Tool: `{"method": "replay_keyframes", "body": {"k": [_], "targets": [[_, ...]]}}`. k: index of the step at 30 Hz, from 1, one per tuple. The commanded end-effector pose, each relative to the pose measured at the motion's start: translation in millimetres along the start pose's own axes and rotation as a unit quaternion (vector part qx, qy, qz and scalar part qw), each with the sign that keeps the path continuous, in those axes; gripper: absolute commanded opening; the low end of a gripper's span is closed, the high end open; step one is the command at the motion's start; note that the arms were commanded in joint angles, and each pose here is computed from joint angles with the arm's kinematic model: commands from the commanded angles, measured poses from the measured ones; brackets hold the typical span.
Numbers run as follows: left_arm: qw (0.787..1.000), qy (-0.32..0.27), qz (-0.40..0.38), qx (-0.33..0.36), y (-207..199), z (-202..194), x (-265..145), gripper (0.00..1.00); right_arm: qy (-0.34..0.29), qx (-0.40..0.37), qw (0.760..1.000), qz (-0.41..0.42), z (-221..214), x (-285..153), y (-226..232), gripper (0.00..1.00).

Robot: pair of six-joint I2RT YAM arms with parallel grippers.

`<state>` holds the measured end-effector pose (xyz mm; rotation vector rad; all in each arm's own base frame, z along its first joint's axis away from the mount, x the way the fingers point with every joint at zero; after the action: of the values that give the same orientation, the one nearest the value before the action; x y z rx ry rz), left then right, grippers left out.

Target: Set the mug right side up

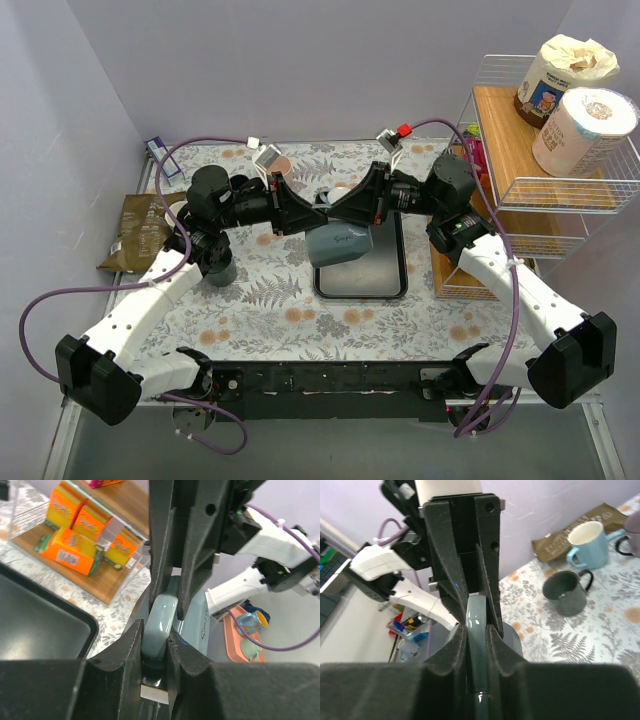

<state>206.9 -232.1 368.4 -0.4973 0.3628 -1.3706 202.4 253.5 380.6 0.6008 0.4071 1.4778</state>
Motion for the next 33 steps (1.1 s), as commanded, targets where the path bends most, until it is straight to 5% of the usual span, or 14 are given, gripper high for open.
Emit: {"method": "replay_keyframes", "body": {"k": [1,2,5,9,12,21,33], "targets": [[0.994,-0.011,0.109,-0.008,10,3,-6,0.0,-0.017,-0.022,0.996,-0.081,12,6,-15,0.34],[0.991,-0.009,0.129,-0.016,14,2,-7,0.0,-0.018,-0.021,0.995,-0.096,12,6,-20,0.5],[0.976,-0.002,0.212,-0.042,30,-4,-15,0.0,-0.014,-0.003,0.982,-0.19,6,1,-49,0.64],[0.939,0.019,0.332,-0.087,54,-17,-30,0.0,0.021,0.041,0.946,-0.321,-4,-10,-84,0.69],[0.891,0.051,0.433,-0.125,74,-32,-45,0.0,0.053,0.068,0.919,-0.384,-20,-19,-102,0.69],[0.726,0.139,0.653,-0.163,124,-64,-87,0.0,0.065,0.091,0.909,-0.402,-42,-28,-112,0.66],[0.674,0.203,0.689,-0.173,182,-73,-105,0.0,0.089,0.121,0.897,-0.416,-68,-38,-117,0.65]]}}
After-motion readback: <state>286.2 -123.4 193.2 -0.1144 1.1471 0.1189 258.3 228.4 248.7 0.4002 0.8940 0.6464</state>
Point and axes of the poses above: each gripper's point midway between its finger pads, its own x axis out along the fingers, its own y axis along the line the jaws close on, z = x × y, the point moved 6 cm from there along -x, back along the fingers, and after that the axes turned 1 degree about x, right-handed, at the moved point
